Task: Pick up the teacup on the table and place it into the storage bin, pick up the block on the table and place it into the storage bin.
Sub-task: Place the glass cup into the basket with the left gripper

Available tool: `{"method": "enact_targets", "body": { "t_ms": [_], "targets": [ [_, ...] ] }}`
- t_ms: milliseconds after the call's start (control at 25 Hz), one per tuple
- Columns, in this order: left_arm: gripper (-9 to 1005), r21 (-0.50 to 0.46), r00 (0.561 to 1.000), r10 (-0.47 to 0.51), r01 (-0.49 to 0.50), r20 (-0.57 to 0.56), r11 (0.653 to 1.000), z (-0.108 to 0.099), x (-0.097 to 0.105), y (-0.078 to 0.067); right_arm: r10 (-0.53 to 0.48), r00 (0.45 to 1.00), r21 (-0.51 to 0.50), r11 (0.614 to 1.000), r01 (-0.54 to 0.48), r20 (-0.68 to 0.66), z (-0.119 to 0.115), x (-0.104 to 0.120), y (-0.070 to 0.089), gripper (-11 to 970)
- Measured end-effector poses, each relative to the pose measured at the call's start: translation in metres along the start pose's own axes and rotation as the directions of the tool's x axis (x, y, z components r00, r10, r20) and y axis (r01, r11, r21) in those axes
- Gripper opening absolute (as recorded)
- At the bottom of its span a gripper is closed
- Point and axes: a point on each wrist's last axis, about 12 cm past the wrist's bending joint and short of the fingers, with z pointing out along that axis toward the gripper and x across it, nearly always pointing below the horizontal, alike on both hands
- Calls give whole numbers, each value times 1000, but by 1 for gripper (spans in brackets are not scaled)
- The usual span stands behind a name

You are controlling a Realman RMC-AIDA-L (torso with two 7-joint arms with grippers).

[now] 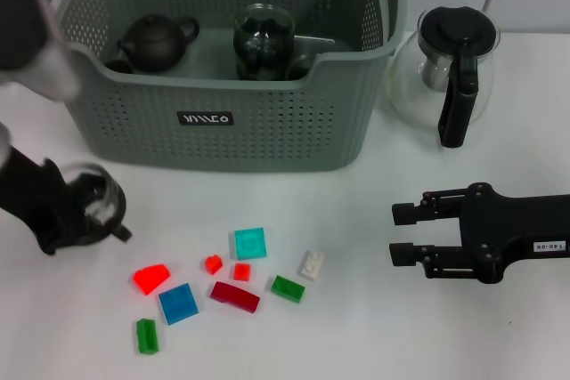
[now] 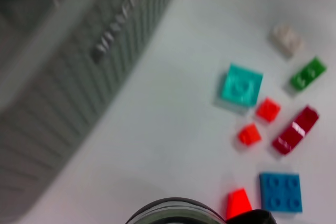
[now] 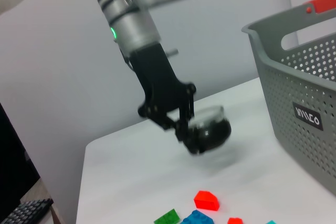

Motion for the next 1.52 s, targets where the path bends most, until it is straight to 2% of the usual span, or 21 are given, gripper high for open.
{"method": "enact_targets", "body": {
  "t_ms": [200,520,1080,1200,1360,1520],
  "targets": [
    [30,59,976,-23,11,215,998,-33,21,9,1,1000,0,1000,-1,2,0,0,0,592],
    [30,86,871,-26,-18,490,996,-43,40,18,8,1000,0,1000,-8,3,0,0,0,592],
    [30,24,758,36,-67,651,997,-63,37,22,8,1000,2,1000,-8,2,-2,0,0,592],
    [30,5,706,51,-77,706,997,-70,35,24,8,1000,3,1000,-8,2,-2,0,0,592],
    [30,-25,598,79,-97,798,995,-80,27,26,5,1000,4,1000,-5,3,-2,0,0,592],
    [30,-57,488,97,-95,867,994,-90,5,35,-2,1000,7,1000,2,9,-2,-2,-1,592]
  ]
}}
